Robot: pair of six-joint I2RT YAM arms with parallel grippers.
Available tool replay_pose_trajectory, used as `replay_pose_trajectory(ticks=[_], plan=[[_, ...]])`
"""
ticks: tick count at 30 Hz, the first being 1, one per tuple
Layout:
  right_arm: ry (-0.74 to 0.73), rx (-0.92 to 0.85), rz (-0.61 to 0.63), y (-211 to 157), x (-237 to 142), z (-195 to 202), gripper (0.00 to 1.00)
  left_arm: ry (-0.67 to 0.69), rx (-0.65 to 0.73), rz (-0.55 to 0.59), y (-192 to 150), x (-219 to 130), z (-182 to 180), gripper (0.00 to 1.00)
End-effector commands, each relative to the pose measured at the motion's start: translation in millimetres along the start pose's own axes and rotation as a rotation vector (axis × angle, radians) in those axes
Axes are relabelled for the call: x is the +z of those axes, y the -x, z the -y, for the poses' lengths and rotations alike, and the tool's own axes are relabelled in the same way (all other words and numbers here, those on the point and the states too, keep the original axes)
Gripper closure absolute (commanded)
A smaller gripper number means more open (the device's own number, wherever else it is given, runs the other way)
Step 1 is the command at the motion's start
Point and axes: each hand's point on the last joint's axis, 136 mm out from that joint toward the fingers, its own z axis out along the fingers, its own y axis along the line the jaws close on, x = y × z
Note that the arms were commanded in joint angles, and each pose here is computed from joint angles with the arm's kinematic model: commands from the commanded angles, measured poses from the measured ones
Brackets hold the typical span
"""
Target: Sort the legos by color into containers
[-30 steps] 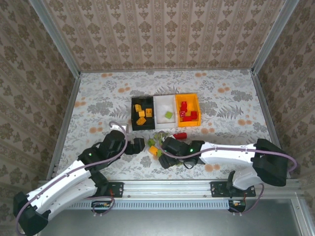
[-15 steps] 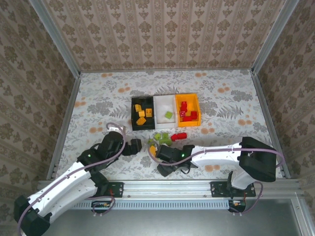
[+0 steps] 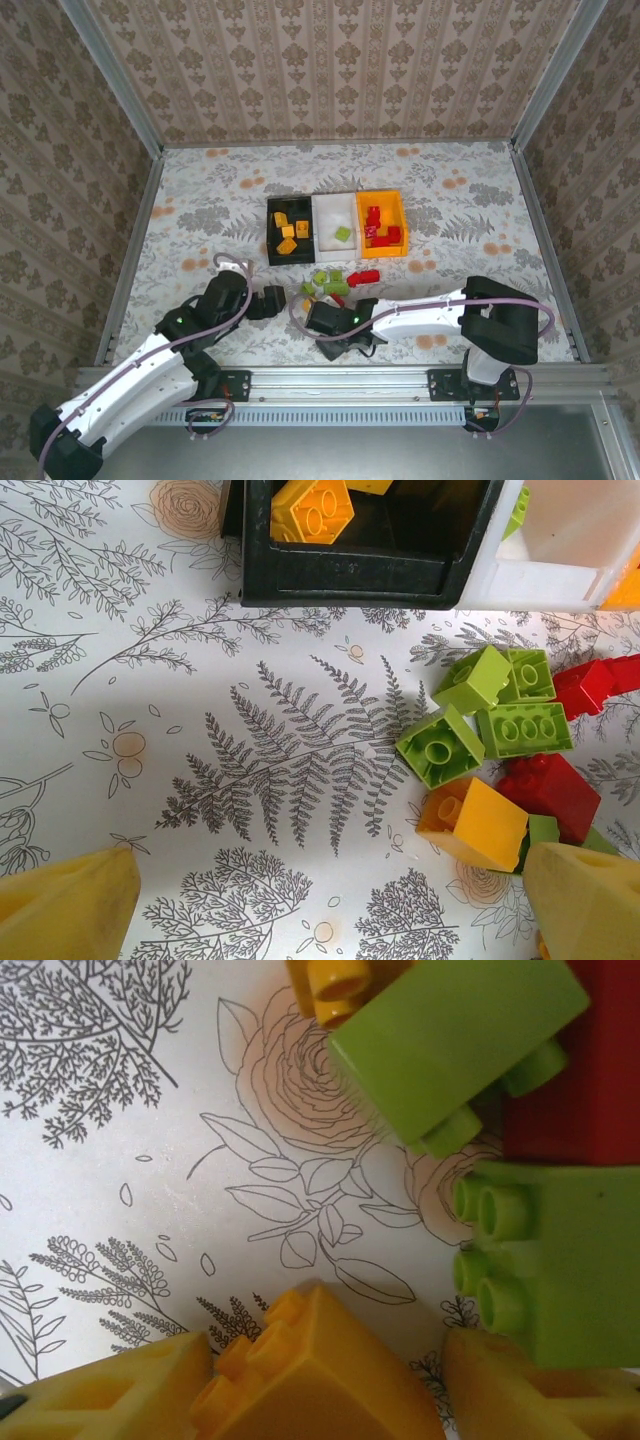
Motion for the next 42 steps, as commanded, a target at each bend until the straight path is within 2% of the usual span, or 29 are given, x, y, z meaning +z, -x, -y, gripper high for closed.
replay_pose_trajectory(ticks=[1,7,14,19,25,30,34,42], plan=[[-0.01,-0.012,-0.04,-9.6,0.6,-1.0,0.39,0.0,-0.022,-0.009,-3.7,0.2,-2.9,0.0],[-0.006,-0.018,-0.006,-6.3,-5.2,-0.6,0.58,-0.005,-0.019,0.0,-0.6,-0.3,-1.9,0.0],[0.061,-0.008,0.109,19.2,-34.0,-8.5,0.69,-0.002,-0.021,0.008,2.6,-1.9,-1.5,0.0],[0.089,0.036,0.214,50.9,-68.9,1.6,0.7,-0.003,-0.018,0.012,3.8,-2.3,-1.9,0.0],[0.09,0.152,0.346,130.1,-96.4,34.7,0.7,-0.01,-0.008,0.019,6.4,-4.1,-0.2,0.0],[0.077,0.228,0.389,198.6,-87.0,53.1,0.69,-0.013,-0.01,0.015,6.1,-4.4,0.4,0.0],[0.053,0.267,0.389,244.0,-65.6,65.1,0.68,-0.011,-0.01,0.011,6.0,-4.9,0.0,0.0],[0.016,0.327,0.375,290.2,-24.9,77.7,0.61,-0.01,-0.028,0.028,7.3,-3.3,-1.6,0.0]])
